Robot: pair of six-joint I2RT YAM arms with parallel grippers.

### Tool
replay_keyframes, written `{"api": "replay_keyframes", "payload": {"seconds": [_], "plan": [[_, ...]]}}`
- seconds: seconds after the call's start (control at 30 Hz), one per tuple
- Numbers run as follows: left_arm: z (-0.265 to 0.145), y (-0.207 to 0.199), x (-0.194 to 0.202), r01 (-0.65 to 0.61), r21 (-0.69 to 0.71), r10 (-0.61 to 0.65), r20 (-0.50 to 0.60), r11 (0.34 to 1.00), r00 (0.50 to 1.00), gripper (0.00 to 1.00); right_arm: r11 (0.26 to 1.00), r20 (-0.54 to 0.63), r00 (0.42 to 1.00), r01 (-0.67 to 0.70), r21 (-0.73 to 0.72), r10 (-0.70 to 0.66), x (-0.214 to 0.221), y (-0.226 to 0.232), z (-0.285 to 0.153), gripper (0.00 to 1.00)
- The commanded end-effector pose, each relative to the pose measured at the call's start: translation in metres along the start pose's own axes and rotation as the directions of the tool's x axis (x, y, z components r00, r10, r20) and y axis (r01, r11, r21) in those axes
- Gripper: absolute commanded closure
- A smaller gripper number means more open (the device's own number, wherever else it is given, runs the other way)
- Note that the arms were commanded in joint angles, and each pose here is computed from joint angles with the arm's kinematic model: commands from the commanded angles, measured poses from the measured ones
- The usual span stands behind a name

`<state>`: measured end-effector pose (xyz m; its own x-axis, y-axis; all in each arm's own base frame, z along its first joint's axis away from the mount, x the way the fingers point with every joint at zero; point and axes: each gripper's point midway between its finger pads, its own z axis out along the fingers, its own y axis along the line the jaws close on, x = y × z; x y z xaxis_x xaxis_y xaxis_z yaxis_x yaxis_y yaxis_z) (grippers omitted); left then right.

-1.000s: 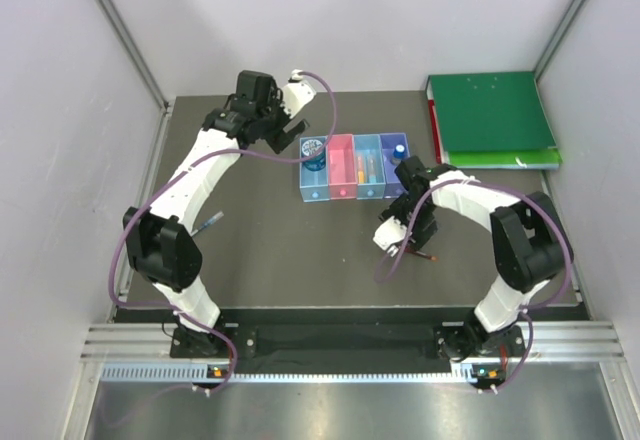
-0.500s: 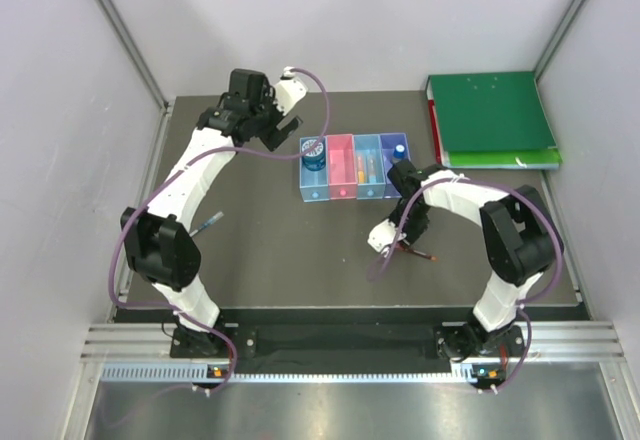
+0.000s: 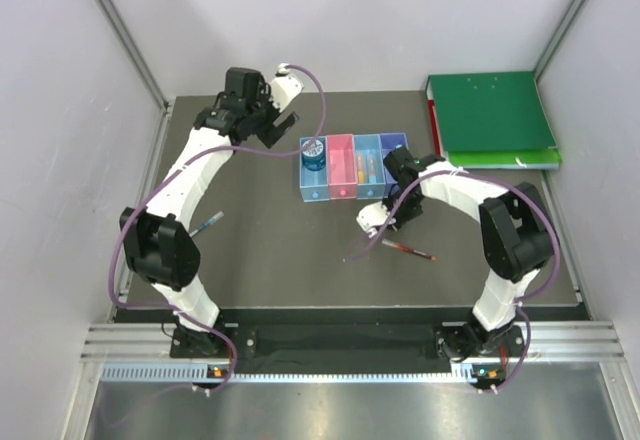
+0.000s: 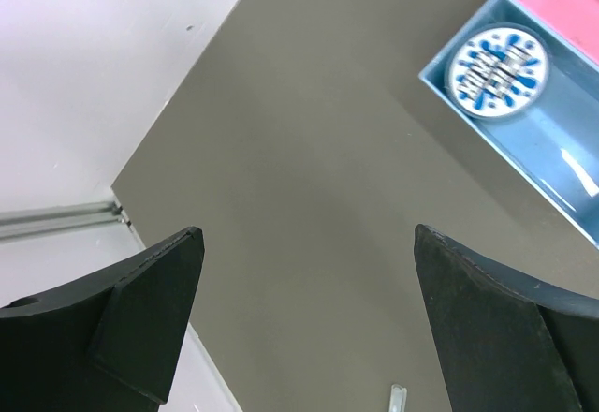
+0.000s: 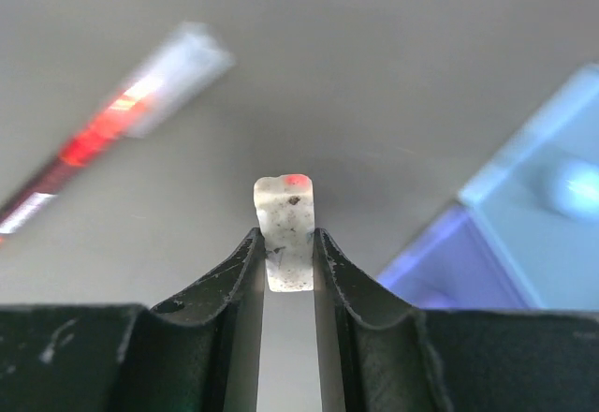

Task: Sort the stationery into containers
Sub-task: Pick up the stationery from the center of the board.

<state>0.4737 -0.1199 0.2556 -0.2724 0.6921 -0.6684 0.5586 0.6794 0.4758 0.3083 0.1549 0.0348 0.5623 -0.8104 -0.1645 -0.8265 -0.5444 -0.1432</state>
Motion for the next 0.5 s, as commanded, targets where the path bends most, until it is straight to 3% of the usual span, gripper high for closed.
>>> {"api": "replay_keyframes", "payload": {"seconds": [0.0,0.2,0.47], "plan": [[-0.014,0.040,-0.003,0.096,-0.167,-0.087,0.064,0.981,0.994,0.01,0.987,0.069,0.996,-0.058,0.149,0.048,-0.021,-0.045,-0.040,0.84],[-0.024,0.087,0.044,0.209,-0.371,-0.219,0.017,0.905,0.976,0.01,0.967,0.108,0.991,-0.108,0.232,0.085,-0.033,-0.065,-0.085,0.82],[-0.029,0.109,0.079,0.272,-0.421,-0.304,-0.010,0.865,0.953,0.01,0.934,0.145,0.988,-0.103,0.342,0.056,-0.059,-0.103,-0.120,0.83]]}}
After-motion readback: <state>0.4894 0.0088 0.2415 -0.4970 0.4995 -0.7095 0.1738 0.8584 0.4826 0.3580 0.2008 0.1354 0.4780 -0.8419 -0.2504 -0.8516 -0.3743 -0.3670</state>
